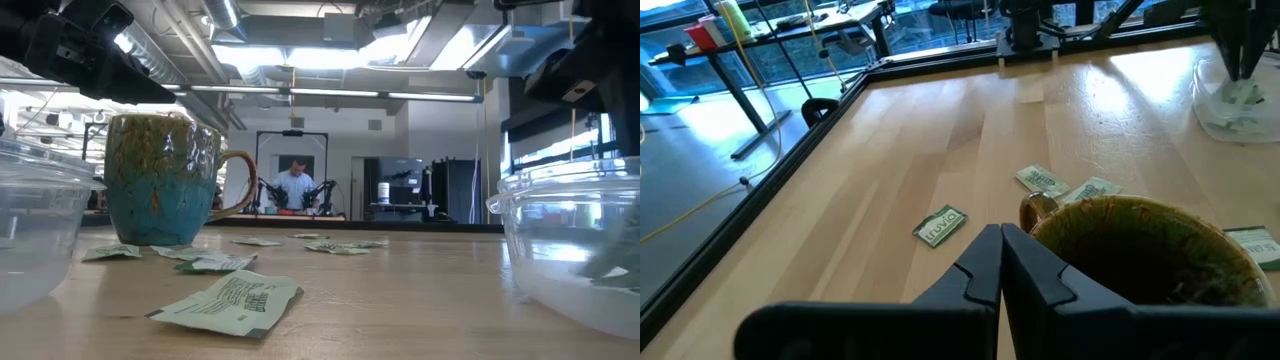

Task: Pick and place items into bin
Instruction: Put the white stevia packet into the right transparent bin

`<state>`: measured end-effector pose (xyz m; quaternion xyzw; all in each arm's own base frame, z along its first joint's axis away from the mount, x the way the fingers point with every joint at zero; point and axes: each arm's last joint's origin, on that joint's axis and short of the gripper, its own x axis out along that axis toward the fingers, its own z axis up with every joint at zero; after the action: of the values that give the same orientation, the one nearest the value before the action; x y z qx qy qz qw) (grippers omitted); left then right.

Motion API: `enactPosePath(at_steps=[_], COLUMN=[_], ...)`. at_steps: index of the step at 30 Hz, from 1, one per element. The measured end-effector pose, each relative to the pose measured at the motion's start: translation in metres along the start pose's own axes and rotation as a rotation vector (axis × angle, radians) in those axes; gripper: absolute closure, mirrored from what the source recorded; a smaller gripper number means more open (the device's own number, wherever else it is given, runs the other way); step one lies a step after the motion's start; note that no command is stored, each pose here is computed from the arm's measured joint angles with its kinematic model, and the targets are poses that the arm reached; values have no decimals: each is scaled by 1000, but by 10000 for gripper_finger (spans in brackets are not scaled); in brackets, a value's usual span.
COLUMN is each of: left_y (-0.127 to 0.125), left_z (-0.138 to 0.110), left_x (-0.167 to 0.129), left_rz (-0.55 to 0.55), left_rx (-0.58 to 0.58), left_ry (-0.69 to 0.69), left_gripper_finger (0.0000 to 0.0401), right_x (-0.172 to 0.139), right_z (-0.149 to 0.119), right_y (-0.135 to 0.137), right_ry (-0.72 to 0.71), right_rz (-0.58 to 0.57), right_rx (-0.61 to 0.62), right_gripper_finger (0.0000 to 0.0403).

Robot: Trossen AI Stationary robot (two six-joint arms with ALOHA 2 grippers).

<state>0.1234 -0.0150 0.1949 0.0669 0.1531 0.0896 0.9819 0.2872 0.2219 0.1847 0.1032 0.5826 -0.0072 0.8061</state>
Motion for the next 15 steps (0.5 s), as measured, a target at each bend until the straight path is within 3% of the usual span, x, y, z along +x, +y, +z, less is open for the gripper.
enactPosePath(at_steps=[11,15], left_y=[0,0], left_z=[0,0], left_x=[0,0], left_rz=[0,0], left_rx=[0,0], left_ry=[1,1], left_gripper_finger=[397,396], right_x=[-21,-28], right_z=[17,33], right_y=[-17,-34], right_ry=[-47,-109], right_rz=[25,-28], right_rx=[-49,-100], right_gripper_finger=[336,336])
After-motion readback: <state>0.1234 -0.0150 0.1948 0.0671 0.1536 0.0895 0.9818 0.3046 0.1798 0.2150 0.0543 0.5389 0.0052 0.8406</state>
